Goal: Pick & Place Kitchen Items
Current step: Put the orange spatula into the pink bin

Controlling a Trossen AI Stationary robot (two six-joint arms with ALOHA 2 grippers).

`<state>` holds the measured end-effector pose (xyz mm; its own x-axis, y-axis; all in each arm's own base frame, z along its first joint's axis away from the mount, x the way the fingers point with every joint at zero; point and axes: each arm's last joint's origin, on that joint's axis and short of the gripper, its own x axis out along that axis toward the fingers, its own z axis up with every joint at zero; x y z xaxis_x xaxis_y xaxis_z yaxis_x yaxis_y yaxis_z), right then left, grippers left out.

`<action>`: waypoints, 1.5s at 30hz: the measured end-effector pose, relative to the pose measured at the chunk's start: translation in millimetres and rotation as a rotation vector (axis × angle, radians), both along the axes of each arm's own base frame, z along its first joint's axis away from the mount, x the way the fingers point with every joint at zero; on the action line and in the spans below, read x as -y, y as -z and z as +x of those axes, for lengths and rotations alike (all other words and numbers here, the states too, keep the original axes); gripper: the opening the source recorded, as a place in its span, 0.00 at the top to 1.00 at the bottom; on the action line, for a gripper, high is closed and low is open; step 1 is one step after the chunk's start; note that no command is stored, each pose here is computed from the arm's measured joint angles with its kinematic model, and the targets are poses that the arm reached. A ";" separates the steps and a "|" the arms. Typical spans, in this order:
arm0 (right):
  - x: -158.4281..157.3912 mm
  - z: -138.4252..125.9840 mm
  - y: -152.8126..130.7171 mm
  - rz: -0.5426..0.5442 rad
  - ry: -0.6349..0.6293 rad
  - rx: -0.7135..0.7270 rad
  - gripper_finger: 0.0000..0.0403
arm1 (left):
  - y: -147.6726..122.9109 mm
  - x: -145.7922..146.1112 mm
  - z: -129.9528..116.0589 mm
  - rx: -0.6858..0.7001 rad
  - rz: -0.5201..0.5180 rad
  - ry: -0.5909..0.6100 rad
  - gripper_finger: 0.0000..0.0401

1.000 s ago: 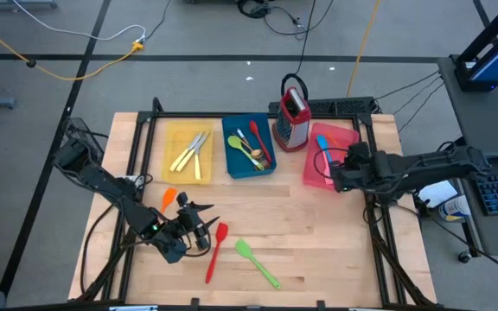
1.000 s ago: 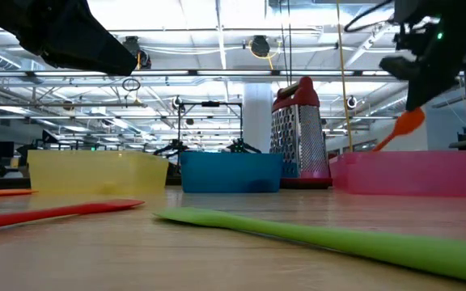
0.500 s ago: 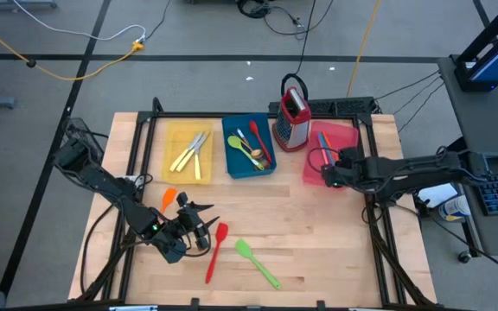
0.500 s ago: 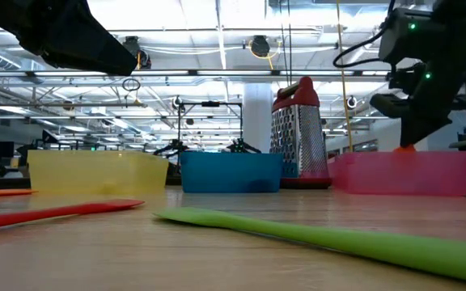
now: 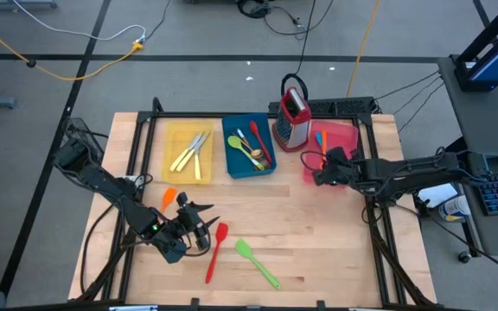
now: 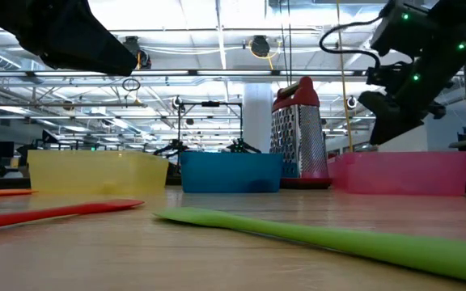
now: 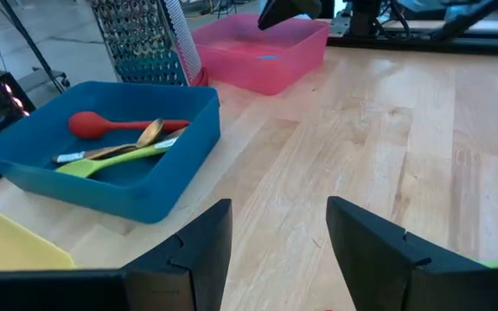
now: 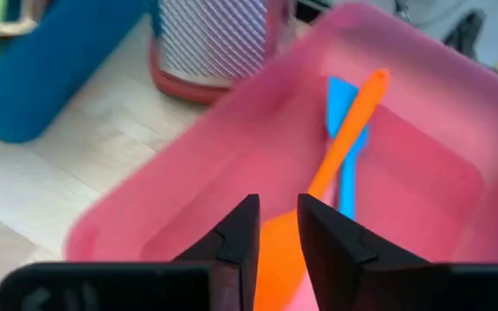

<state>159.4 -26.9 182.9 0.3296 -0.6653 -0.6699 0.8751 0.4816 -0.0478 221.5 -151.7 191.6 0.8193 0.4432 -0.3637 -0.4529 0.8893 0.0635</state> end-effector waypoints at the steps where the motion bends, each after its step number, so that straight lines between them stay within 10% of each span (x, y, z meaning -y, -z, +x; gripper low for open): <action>1: 0.0 1.3 -0.7 -0.007 -0.012 0.004 0.80 | 0.0 0.0 0.0 0.007 -0.013 -0.006 0.51; 11: -1.0 13.8 -7.9 -0.022 -0.124 0.084 0.70 | 3.2 4.4 0.3 -0.036 -0.218 0.072 0.51; 28: -28.0 52.0 -62.2 -0.212 -0.670 0.579 0.68 | 1.4 18.3 -4.3 0.014 -0.485 0.089 0.51; 37: -30.4 64.4 -62.8 -0.303 -0.813 0.601 0.68 | 0.2 17.9 -3.5 0.000 -0.372 0.128 0.51; 45: -27.0 76.0 -55.5 -0.317 -0.794 0.611 0.69 | 26.8 -16.9 -24.5 -0.373 -0.338 -0.101 0.51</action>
<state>235.4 0.1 238.4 0.9713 -0.2255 -0.0754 0.2308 0.9704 0.0708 197.0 -134.9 164.8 0.5655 0.3205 -0.7600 -0.5385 0.8414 -0.0458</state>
